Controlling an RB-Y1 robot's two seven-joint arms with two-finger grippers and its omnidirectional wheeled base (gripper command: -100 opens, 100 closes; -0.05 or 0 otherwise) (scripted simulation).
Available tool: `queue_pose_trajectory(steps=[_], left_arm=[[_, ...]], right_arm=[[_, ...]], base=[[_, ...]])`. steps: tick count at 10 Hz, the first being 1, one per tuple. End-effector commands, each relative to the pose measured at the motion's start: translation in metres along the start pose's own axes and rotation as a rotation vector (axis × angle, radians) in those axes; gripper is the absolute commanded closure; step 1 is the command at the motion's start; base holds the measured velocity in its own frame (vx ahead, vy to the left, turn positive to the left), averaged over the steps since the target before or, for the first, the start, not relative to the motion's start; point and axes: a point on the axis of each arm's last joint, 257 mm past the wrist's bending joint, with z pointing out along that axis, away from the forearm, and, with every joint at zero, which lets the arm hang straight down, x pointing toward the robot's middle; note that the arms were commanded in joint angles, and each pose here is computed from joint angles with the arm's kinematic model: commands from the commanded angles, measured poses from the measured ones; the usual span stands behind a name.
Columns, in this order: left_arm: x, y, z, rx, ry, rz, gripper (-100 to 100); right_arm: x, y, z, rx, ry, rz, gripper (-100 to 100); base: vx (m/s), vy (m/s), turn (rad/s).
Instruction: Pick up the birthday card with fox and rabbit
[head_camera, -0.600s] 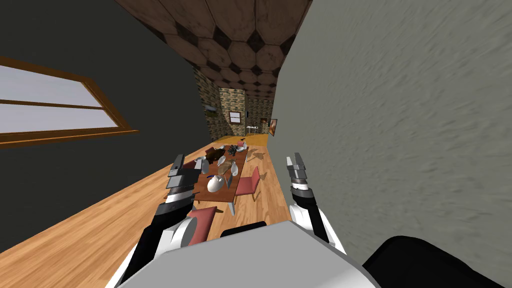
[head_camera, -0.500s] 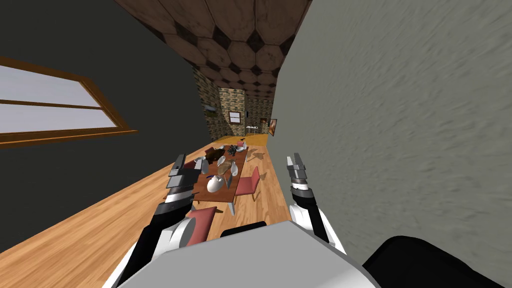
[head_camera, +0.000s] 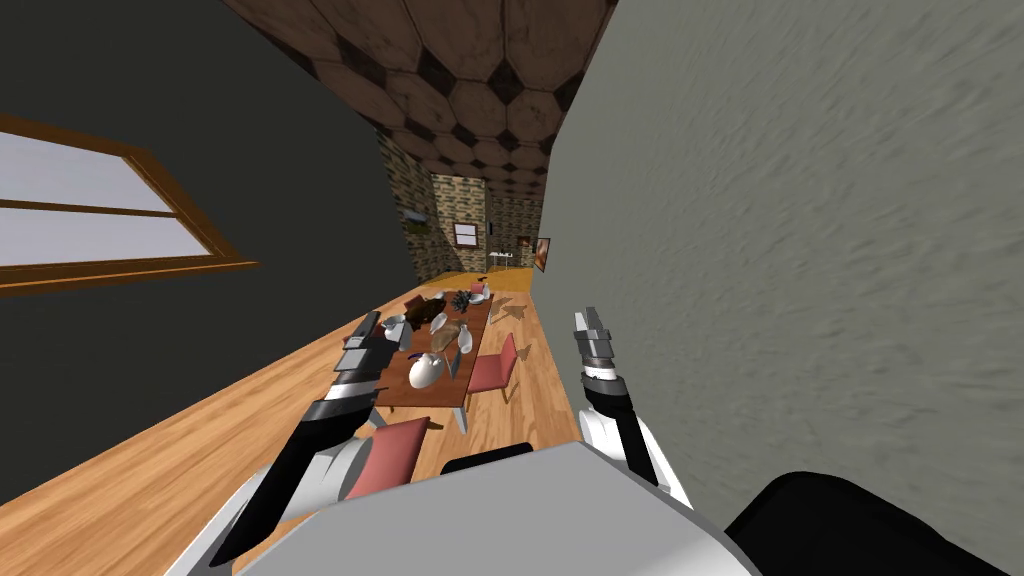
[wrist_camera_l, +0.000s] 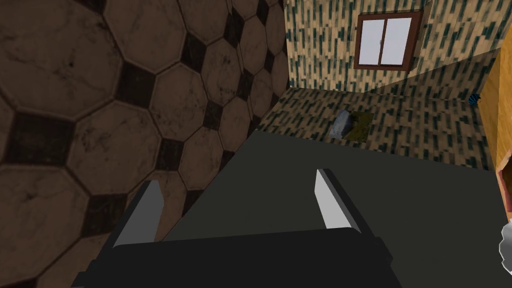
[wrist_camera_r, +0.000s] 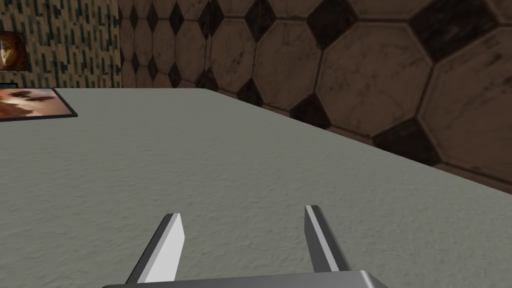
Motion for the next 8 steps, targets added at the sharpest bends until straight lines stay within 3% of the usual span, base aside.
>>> queue_pose_trajectory(steps=[1, 3, 4, 5, 6, 8], left_arm=[[-0.014, 0.021, 0.002, -0.061, 0.011, 0.019, -100], [-0.042, 0.046, 0.005, -0.139, 0.003, 0.055, -100], [-0.043, 0.052, 0.003, -0.151, -0.001, 0.042, -100], [-0.062, 0.067, 0.003, -0.198, -0.019, 0.053, -100], [-0.063, 0.069, 0.002, -0.202, -0.020, 0.052, -100], [-0.106, 0.090, 0.004, -0.277, -0.072, 0.080, -100]], right_arm=[[0.000, 0.000, 0.000, 0.000, 0.000, 0.000, 0], [0.000, 0.000, 0.000, 0.000, 0.000, 0.000, 0], [0.000, 0.000, 0.000, 0.000, 0.000, 0.000, 0], [0.000, 0.000, 0.000, 0.000, 0.000, 0.000, 0], [0.000, 0.000, 0.000, 0.000, 0.000, 0.000, 0], [0.000, 0.000, 0.000, 0.000, 0.000, 0.000, 0]], base=[[0.014, -0.016, -0.093], [0.015, -0.038, -0.113], [0.010, -0.031, -0.028], [0.007, -0.040, -0.082], [0.005, -0.029, -0.042], [0.003, -0.052, -0.152]])
